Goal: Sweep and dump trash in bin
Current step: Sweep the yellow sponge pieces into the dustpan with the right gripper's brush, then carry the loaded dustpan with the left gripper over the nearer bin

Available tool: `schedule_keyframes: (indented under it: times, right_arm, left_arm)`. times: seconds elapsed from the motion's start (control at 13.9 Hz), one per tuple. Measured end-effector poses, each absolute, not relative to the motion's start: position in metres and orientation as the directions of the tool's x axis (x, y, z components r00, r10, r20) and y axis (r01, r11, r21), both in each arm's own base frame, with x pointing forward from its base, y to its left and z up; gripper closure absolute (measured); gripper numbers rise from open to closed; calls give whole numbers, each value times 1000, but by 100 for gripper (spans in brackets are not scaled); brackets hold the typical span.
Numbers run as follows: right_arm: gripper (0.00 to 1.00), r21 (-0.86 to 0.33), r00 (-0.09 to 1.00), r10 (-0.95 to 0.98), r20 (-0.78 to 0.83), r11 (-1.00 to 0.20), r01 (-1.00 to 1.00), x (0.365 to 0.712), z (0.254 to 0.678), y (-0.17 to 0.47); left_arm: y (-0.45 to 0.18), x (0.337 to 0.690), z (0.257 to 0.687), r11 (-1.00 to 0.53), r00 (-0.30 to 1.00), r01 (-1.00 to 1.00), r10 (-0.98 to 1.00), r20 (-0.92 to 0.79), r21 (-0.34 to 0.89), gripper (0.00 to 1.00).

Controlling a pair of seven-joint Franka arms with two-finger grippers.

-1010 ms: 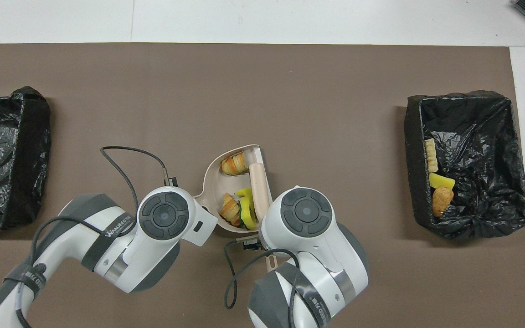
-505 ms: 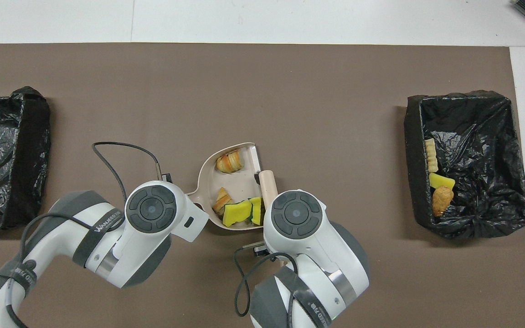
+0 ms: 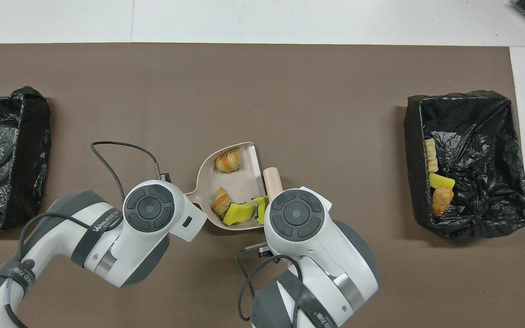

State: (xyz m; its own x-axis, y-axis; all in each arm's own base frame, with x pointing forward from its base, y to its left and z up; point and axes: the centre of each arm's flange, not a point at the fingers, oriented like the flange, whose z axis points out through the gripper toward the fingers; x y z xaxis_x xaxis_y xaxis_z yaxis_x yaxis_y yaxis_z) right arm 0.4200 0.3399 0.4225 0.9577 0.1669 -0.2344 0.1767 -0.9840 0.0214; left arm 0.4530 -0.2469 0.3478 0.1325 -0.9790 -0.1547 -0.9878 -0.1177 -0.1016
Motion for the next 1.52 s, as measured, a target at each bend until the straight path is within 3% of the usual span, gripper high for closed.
schedule_keyframes:
  times: [0.22,0.72,1.23,1.52]
  right_arm:
    - [74,21,961,165,-222,-985,173,427,448,339]
    - [74,7,968,163,-192,-986,167,434,464,340]
    - [74,13,976,95,-197,-995,100,446,451,318]
    - [74,-7,983,29,-182,-1000,28,423,444,339]
  left_arm:
    - [-247,453,347,-118,133,-988,-979,-155,-101,69]
    - [-231,461,345,-109,118,-991,-986,-121,-78,69]
    - [-188,482,335,-140,140,-990,-990,32,5,69]
    - [-152,497,332,-159,164,-986,-974,154,44,69]
